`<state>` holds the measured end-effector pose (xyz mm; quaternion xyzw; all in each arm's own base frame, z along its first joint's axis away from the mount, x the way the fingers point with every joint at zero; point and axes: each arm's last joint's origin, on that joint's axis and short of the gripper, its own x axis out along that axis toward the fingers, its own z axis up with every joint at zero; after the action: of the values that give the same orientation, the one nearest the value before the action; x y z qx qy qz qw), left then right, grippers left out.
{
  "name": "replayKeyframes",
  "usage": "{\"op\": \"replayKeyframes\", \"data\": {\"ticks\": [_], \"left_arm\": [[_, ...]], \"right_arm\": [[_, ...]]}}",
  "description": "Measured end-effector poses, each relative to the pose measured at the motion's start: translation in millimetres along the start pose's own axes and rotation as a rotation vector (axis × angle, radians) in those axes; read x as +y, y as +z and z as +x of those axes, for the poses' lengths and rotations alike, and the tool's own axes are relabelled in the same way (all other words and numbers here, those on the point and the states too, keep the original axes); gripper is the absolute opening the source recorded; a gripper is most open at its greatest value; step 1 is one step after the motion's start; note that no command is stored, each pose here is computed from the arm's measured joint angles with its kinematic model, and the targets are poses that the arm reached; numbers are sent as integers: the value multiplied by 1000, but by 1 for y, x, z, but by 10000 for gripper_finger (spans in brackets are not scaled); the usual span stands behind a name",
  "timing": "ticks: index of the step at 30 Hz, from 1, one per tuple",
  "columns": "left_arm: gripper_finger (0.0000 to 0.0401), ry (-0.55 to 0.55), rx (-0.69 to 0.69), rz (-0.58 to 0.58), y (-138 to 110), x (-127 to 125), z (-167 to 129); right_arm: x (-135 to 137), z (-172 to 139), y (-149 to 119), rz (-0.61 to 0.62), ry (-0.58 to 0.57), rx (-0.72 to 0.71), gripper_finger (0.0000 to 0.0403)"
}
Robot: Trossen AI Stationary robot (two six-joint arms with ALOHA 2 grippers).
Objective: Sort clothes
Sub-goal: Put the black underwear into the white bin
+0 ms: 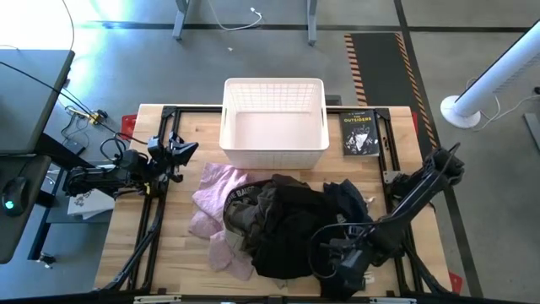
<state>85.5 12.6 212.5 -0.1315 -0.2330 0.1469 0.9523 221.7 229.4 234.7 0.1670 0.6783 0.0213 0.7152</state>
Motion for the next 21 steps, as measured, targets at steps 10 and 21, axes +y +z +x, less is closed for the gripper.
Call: {"op": "replayKeyframes", "data": {"ticks": [10, 21], "left_arm": [[1, 0, 1, -1, 0, 0, 0], [1, -9, 4, -19, 0, 0, 0]], "right_arm": [[0, 36, 22, -197, -38, 4, 237], [-13, 39, 37, -316, -51, -1, 103]]}}
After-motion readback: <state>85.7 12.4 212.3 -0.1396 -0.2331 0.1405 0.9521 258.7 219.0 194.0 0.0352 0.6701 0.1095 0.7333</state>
